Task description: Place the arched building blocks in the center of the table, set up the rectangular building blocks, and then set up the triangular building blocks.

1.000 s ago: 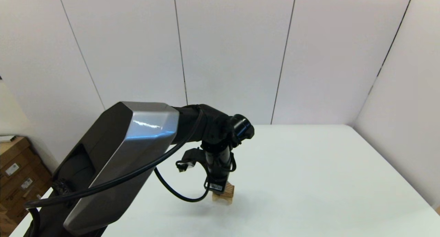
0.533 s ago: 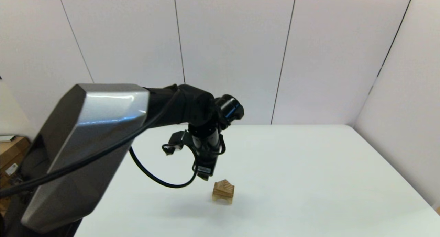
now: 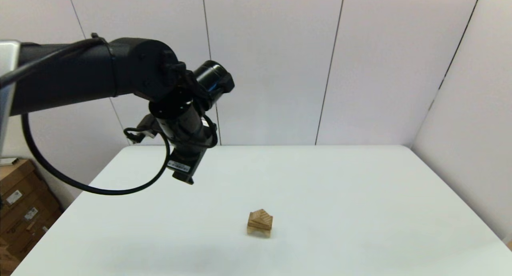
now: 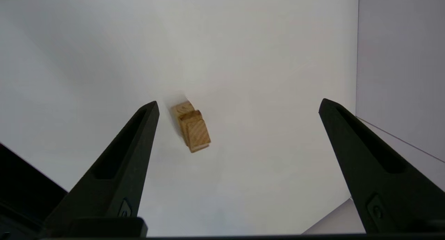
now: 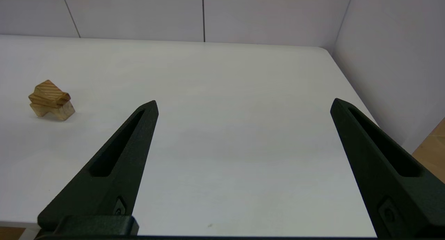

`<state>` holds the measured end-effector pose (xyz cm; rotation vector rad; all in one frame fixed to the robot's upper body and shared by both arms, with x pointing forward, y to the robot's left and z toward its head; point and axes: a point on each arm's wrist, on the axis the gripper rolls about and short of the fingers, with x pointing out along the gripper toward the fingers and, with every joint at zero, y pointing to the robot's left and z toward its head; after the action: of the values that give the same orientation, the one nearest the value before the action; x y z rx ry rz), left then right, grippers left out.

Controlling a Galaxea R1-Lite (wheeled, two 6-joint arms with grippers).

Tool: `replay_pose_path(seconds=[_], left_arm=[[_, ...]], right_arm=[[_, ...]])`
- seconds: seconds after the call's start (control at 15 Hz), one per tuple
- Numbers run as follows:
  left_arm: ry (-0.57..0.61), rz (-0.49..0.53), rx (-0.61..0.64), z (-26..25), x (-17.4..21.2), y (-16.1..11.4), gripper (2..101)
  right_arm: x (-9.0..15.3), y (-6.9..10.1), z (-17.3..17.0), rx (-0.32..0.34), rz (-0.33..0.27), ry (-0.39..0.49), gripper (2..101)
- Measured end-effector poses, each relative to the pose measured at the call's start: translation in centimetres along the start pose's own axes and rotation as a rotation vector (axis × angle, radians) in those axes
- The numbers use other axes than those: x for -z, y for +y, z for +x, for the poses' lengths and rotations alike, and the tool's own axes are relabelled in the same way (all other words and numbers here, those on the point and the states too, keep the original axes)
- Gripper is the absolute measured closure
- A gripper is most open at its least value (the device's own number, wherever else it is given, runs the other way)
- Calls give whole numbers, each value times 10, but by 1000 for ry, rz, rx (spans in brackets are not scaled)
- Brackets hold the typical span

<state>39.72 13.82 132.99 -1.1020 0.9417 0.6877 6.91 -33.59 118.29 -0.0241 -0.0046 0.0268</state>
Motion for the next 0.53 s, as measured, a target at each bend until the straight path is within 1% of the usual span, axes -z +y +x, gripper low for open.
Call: replay_pose_path(seconds=[0.2,0.33,0.4,0.53], left_arm=[[-33,44,-39,-15,-29,13,89],[-48,71,-25,-29,-49,18,80],[-55,104,-14,-36,-58,20,77],[-74,225,-2,-47,-76,25,72]], right_arm=[[0,0,0,0,0,0,43],[0,0,0,0,0,0,43],[0,0,0,0,0,0,43],[0,0,0,0,0,0,43]])
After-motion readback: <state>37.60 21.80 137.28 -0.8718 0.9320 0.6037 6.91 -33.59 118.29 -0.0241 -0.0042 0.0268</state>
